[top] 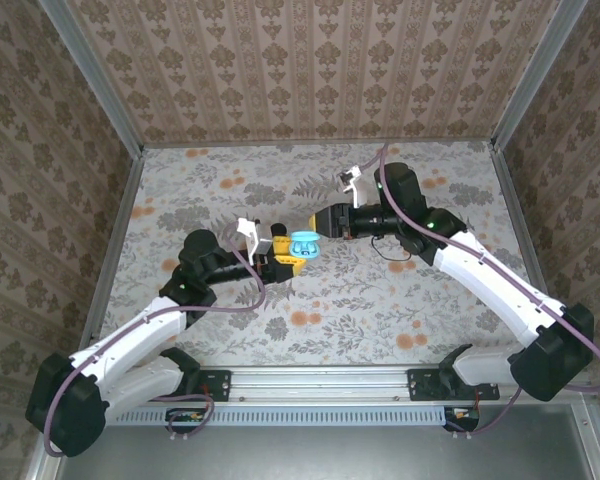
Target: Insert the wireless bluetooth earbuds into the charging case
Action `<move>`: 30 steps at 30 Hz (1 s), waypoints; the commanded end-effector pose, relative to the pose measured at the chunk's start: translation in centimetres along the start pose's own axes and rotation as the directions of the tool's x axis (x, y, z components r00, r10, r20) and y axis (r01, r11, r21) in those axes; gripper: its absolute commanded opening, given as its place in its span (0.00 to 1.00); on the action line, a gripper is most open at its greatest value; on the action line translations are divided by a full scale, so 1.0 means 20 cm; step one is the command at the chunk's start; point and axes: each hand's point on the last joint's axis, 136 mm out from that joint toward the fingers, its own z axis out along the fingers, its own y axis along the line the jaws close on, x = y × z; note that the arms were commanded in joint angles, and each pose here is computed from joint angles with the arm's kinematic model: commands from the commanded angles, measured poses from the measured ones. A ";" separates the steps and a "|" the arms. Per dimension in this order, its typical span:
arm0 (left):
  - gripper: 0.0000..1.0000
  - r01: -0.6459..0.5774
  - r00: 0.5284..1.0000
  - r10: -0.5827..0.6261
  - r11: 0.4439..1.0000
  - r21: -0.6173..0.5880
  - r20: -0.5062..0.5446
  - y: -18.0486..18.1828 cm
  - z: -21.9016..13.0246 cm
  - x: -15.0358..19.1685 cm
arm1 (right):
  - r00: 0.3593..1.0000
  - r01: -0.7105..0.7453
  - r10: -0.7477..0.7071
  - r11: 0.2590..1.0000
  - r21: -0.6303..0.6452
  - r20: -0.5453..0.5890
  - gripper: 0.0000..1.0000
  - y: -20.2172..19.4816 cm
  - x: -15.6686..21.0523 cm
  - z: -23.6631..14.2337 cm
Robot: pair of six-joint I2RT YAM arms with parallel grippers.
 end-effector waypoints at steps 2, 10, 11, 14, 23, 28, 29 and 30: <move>0.21 -0.043 0.999 0.043 0.999 -0.008 0.030 0.00 0.00 -0.07 | 1.000 -0.013 0.012 0.997 -0.076 -0.014 0.49 0.08 0.06 -0.03; 0.22 -0.035 0.999 0.036 0.999 -0.023 0.039 0.02 0.00 -0.08 | 0.997 -0.075 0.078 0.989 -0.127 0.021 0.55 0.10 0.08 -0.06; 0.22 -0.033 0.999 0.034 0.999 -0.026 0.042 0.02 0.00 -0.08 | 0.996 -0.083 0.088 0.986 -0.143 0.030 0.55 0.11 0.08 -0.06; 0.22 -0.025 0.998 0.027 0.999 -0.033 0.048 0.03 0.00 -0.08 | 0.991 -0.111 0.122 0.977 -0.182 0.050 0.56 0.13 0.08 -0.07; 0.22 -0.001 0.997 0.006 0.998 -0.063 0.073 0.07 0.01 -0.10 | 0.982 -0.158 0.176 0.962 -0.223 0.065 0.63 0.17 0.11 -0.02; 0.23 0.009 0.996 -0.004 0.998 -0.067 0.085 0.07 0.01 -0.10 | 0.974 -0.194 0.216 0.945 -0.264 0.060 0.62 0.20 0.12 0.03; 0.22 0.013 0.996 -0.007 0.997 -0.070 0.084 0.08 0.01 -0.10 | 0.973 -0.198 0.222 0.940 -0.276 0.058 0.60 0.21 0.12 0.04; 0.22 0.015 0.997 -0.009 0.997 -0.073 0.083 0.08 0.01 -0.10 | 0.973 -0.199 0.225 0.937 -0.287 0.057 0.57 0.22 0.11 0.04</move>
